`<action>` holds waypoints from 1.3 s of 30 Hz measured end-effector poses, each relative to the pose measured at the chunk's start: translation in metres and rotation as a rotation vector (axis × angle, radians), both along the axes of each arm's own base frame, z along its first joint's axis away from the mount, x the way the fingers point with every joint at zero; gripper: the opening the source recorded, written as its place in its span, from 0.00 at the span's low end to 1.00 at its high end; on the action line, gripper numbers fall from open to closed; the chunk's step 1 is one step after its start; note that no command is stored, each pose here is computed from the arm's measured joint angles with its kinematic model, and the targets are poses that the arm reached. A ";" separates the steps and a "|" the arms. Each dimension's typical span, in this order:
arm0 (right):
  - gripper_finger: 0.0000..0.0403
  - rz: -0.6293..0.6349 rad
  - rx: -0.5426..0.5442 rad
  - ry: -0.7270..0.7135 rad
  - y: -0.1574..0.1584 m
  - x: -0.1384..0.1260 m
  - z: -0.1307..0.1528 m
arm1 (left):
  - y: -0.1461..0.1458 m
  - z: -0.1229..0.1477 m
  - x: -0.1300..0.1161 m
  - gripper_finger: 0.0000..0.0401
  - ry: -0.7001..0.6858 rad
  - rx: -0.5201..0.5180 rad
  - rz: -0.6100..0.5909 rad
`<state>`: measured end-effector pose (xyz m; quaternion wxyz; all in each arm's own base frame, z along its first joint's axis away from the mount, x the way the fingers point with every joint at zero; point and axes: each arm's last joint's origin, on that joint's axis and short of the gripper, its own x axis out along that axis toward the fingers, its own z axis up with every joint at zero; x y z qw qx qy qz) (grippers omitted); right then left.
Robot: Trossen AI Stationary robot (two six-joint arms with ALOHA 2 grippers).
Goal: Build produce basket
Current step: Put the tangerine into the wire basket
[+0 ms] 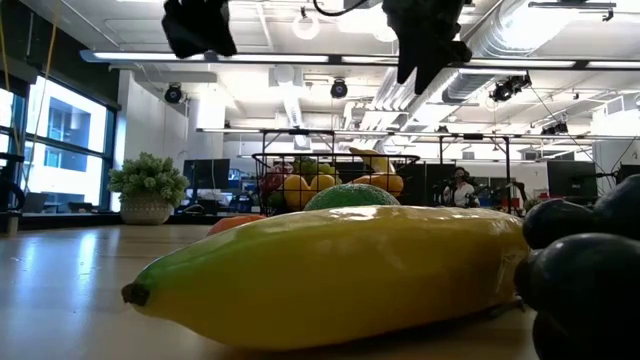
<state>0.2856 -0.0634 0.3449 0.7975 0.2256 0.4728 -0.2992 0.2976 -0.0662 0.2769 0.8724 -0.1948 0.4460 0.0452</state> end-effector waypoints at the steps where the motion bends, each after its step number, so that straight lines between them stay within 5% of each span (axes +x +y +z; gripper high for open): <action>1: 0.56 -0.002 -0.004 -0.001 0.000 0.000 0.000 | -0.002 -0.005 0.003 0.58 0.010 0.008 -0.017; 10: 0.56 -0.003 -0.005 0.002 0.000 -0.002 0.001 | -0.020 -0.037 0.029 0.58 0.005 0.091 -0.141; 21: 0.56 -0.010 -0.017 0.017 0.000 -0.003 0.001 | -0.035 -0.082 0.058 0.58 -0.005 0.091 -0.147; 39: 0.56 -0.023 -0.042 0.026 -0.001 -0.004 0.001 | -0.060 -0.123 0.066 0.58 0.055 0.066 -0.203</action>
